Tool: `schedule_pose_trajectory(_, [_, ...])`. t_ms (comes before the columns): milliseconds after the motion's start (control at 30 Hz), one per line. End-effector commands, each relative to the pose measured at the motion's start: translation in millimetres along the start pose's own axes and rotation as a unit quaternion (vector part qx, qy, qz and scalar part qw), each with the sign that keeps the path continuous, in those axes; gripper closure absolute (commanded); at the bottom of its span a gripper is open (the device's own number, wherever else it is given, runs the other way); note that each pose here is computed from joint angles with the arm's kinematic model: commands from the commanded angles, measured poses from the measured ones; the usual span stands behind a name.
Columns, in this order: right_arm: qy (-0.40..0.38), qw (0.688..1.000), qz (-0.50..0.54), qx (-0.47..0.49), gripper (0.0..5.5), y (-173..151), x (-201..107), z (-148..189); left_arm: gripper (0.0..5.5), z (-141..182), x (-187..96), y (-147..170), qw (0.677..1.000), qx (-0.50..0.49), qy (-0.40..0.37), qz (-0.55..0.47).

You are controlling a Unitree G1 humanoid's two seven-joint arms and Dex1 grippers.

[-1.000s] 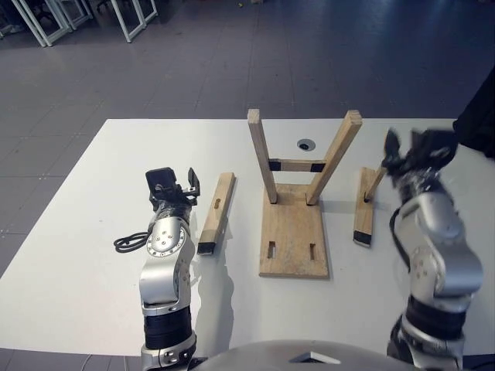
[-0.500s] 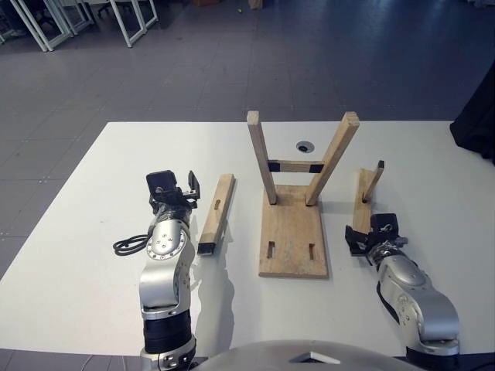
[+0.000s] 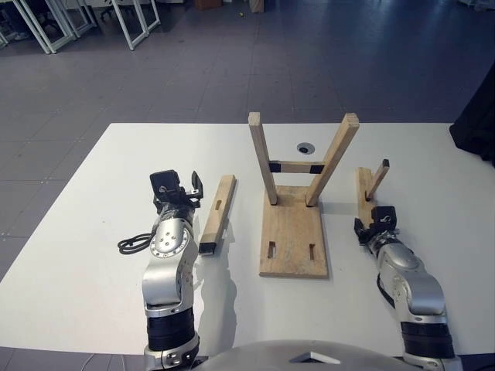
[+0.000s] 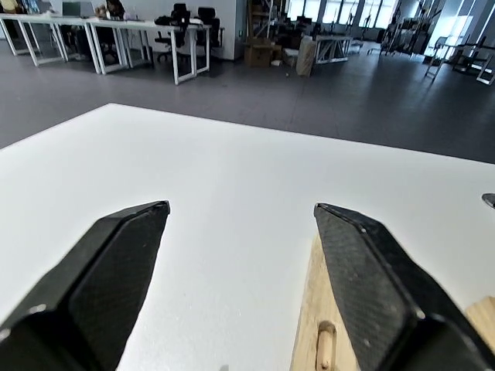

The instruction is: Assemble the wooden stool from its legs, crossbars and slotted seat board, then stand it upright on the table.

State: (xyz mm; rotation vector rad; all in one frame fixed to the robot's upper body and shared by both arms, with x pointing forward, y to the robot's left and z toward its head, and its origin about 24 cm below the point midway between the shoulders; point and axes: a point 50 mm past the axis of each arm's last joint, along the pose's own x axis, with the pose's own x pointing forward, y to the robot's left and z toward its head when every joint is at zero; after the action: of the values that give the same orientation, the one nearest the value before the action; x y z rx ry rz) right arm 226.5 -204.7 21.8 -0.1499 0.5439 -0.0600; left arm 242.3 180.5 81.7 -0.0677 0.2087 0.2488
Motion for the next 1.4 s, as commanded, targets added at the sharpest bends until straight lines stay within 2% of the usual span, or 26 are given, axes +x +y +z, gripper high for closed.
schedule_pose_trajectory(33, [0.103,0.993,-0.025,-0.045,3.43,-18.1,-5.9,-47.3,2.02,-9.2,-1.3,-5.0,0.999,-0.005,0.042,-0.012])
schedule_pose_trajectory(100, [0.062,0.997,-0.033,-0.045,3.43,-28.5,-2.0,-28.1,2.02,-5.2,-3.0,-6.0,0.998,-0.026,0.046,-0.041])
schedule_pose_trajectory(133, [0.016,0.999,-0.032,-0.031,3.43,-32.8,1.4,-5.0,2.02,1.9,-4.1,-5.9,0.996,-0.044,0.036,-0.073])
schedule_pose_trajectory(200, [-0.112,0.993,-0.028,0.002,3.43,-44.5,0.9,62.2,2.02,24.5,-6.6,-1.5,0.985,-0.066,-0.002,-0.161])
schedule_pose_trajectory(267, [-0.218,0.975,-0.008,0.031,3.50,-53.2,-11.8,123.6,2.02,47.2,-9.0,5.9,0.965,-0.081,-0.032,-0.247])
schedule_pose_trajectory(300, [-0.275,0.960,0.035,0.043,3.50,-52.0,-24.4,158.2,2.02,63.3,-11.9,7.7,0.942,-0.106,-0.046,-0.316])
schedule_pose_trajectory(367, [-0.364,0.913,0.169,0.076,3.50,-37.3,-56.5,209.0,1.77,96.3,-25.6,4.7,0.862,-0.164,-0.076,-0.473])
schedule_pose_trajectory(433, [-0.405,0.838,0.335,0.150,3.50,-12.4,-82.5,232.7,1.43,117.4,-37.0,2.5,0.768,-0.229,-0.089,-0.591])
schedule_pose_trajectory(500, [-0.396,0.770,0.467,0.178,3.50,14.0,-98.7,233.9,1.22,128.1,-36.3,-4.5,0.707,-0.264,-0.070,-0.652])
schedule_pose_trajectory(567, [-0.370,0.724,0.555,0.174,3.50,32.0,-109.6,228.4,1.22,134.4,-34.2,-12.8,0.662,-0.291,-0.041,-0.690])
schedule_pose_trajectory(633, [-0.335,0.689,0.621,0.166,3.50,45.0,-116.1,222.5,1.22,137.7,-32.5,-19.4,0.625,-0.308,-0.011,-0.717])
schedule_pose_trajectory(733, [-0.286,0.662,0.677,0.147,3.50,60.2,-121.9,212.9,1.22,138.3,-32.0,-30.3,0.589,-0.314,0.031,-0.744])
schedule_pose_trajectory(933, [-0.246,0.658,0.698,0.139,3.50,72.3,-124.4,206.4,1.22,141.1,-35.8,-37.3,0.573,-0.322,0.056,-0.752])
schedule_pose_trajectory(1100, [-0.225,0.669,0.695,0.140,3.50,77.3,-120.4,198.6,1.22,151.2,-46.9,-32.1,0.538,-0.317,0.042,-0.780])
schedule_pose_trajectory(1400, [-0.198,0.680,0.694,0.125,3.50,74.9,-116.7,185.9,2.76,153.8,-46.6,-25.2,0.531,-0.317,0.031,-0.785])
